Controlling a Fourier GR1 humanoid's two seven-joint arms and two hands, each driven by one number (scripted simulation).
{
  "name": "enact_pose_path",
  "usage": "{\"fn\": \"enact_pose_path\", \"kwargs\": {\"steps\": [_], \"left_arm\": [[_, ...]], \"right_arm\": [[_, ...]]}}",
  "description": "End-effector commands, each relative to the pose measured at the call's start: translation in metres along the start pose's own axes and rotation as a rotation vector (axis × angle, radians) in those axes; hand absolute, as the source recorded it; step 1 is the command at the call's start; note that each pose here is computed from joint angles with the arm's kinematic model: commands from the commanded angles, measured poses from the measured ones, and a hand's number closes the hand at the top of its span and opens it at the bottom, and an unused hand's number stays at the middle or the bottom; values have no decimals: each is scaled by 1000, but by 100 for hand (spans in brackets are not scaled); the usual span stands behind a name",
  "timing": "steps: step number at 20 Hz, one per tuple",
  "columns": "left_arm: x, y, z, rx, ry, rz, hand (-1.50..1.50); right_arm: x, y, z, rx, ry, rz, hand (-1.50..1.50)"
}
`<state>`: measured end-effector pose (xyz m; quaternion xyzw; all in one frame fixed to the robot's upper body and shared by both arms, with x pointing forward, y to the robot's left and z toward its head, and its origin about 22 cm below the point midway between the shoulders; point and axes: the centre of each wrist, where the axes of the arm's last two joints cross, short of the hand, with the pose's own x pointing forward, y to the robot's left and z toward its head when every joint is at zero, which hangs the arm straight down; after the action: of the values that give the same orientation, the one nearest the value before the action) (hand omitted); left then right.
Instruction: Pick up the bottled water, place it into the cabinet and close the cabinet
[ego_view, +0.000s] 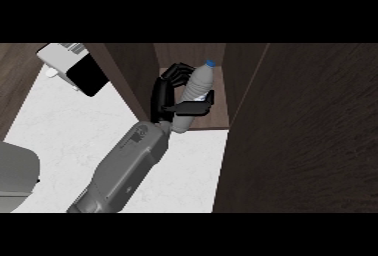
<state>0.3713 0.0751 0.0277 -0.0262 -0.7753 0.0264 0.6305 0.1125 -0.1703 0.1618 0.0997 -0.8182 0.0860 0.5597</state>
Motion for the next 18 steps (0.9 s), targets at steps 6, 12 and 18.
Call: {"fn": "enact_pose_path", "kwargs": {"steps": [6,12,18], "left_arm": [[-23,9,-11,120,24,-131,150],[-21,18,-35,182,7,-226,150],[-29,28,-35,222,2,-245,150]], "right_arm": [[23,-7,17,12,-41,2,-150],[16,-11,13,12,-40,-4,-150],[8,-11,17,31,-52,-8,-150]]}}
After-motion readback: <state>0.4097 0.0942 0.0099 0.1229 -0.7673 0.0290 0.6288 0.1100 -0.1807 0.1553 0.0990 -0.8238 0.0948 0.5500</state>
